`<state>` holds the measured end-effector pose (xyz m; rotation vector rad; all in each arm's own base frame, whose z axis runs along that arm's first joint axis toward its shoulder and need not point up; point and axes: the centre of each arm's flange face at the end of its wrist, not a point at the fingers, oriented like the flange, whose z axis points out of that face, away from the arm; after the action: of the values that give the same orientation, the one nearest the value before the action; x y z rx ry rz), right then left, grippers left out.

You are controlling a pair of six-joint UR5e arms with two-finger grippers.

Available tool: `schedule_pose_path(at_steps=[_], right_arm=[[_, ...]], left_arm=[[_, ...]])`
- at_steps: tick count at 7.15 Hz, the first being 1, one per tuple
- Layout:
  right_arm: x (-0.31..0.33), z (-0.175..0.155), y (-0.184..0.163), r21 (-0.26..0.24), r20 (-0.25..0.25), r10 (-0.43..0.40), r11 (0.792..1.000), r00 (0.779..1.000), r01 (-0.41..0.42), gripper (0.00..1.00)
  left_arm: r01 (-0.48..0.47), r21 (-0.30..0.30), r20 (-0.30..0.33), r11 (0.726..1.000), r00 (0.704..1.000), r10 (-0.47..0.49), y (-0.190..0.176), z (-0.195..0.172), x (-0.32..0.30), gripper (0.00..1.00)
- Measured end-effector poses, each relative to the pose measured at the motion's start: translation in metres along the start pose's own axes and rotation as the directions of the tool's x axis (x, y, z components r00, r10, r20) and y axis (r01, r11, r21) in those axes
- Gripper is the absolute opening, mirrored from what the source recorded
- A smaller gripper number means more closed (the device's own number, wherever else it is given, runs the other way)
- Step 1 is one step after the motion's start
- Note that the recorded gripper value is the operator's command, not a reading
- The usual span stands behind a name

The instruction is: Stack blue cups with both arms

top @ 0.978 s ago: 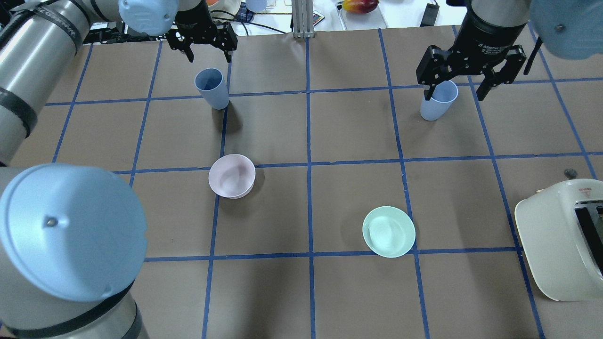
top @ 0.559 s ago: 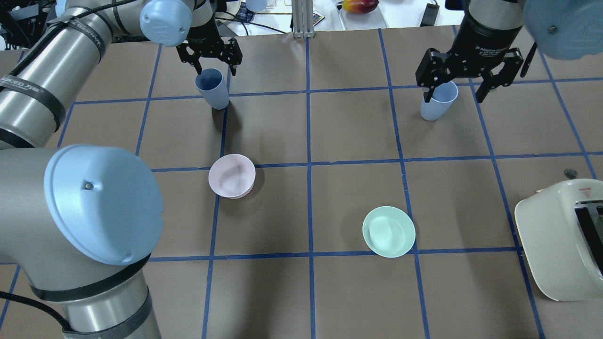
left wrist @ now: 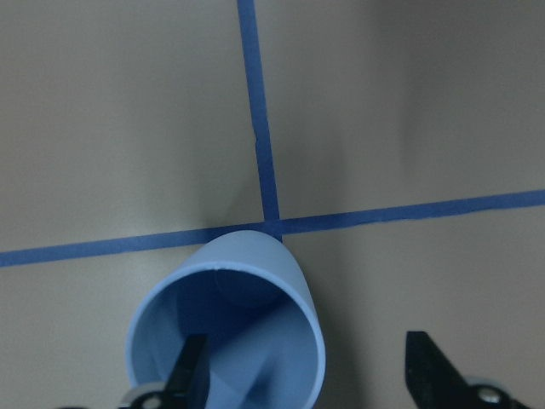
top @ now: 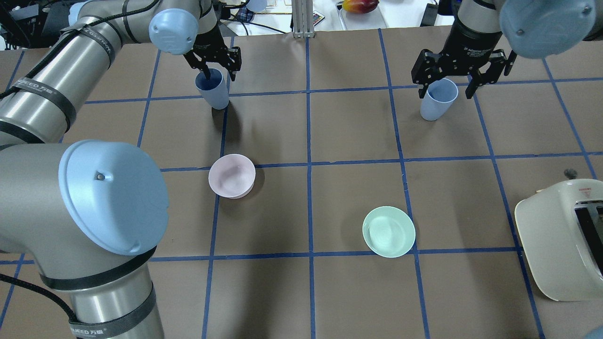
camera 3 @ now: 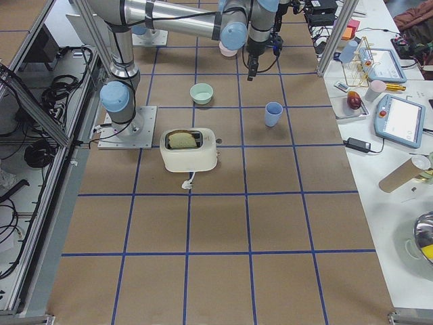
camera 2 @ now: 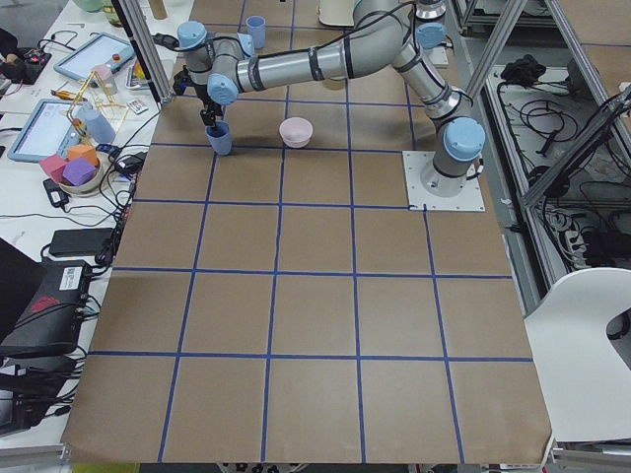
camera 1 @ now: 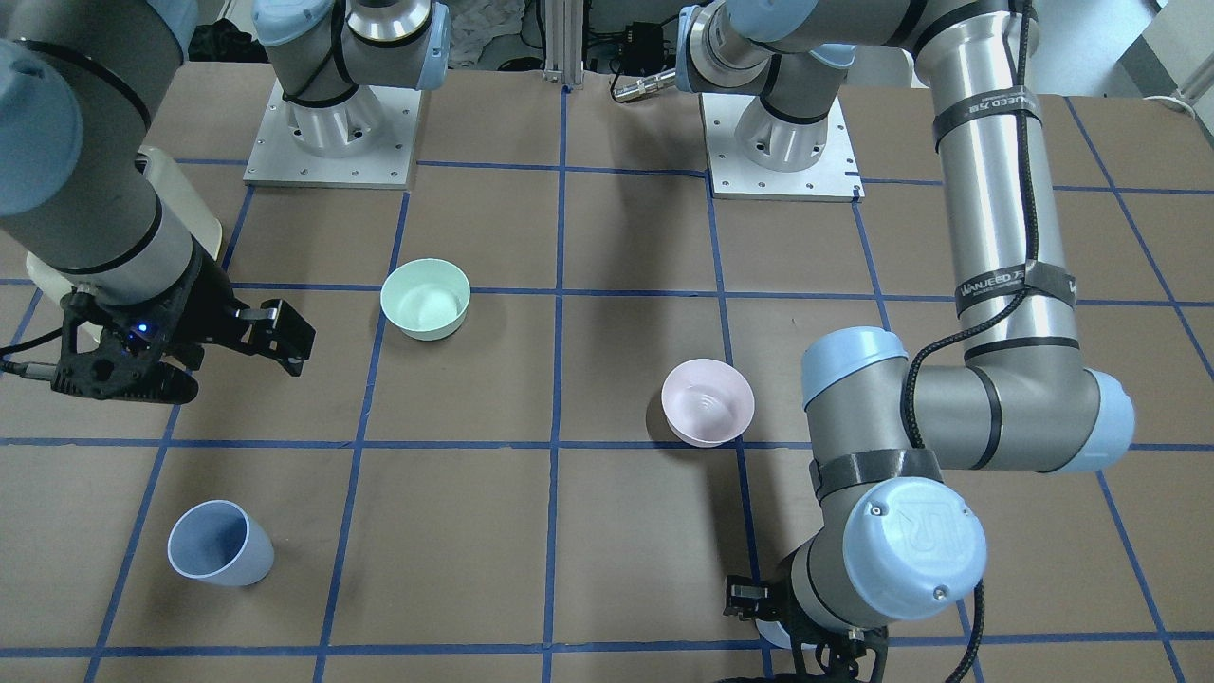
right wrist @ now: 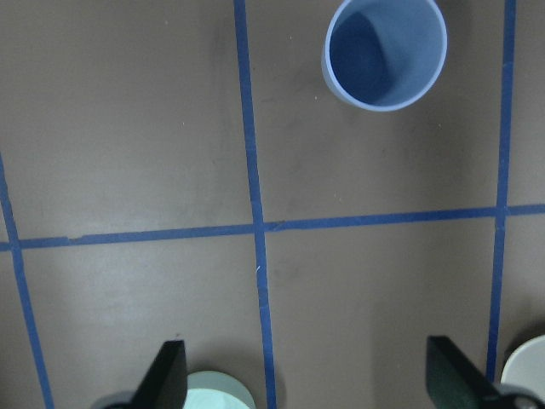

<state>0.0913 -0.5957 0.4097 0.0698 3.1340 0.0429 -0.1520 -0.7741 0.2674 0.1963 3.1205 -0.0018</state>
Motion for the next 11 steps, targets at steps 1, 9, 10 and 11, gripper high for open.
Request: schedule_pose_path(at_steps=[1,9,10,11], right_arm=[[0.004,0.010,-0.024,0.040,-0.004,-0.038,0.998,0.999,0.038,1.00],[0.104,0.125,-0.127,0.067,-0.025,-0.192,0.979,0.981,0.193,0.91],[0.106,0.136,-0.129,0.052,-0.017,-0.190,0.980,0.982,0.191,0.72],[0.107,0.147,-0.129,0.034,-0.009,-0.189,0.981,0.982,0.189,0.44]], left_arm=[[-0.012,-0.002,0.000,1.000,1.000,0.012,0.000,0.004,0.000,0.00],[0.096,0.009,-0.011,0.995,0.995,-0.096,0.043,-0.044,0.160,0.00],[0.186,0.011,-0.026,0.982,0.982,-0.186,0.055,-0.040,0.205,0.00],[0.249,0.008,-0.038,0.968,0.968,-0.249,0.066,-0.031,0.241,0.00]])
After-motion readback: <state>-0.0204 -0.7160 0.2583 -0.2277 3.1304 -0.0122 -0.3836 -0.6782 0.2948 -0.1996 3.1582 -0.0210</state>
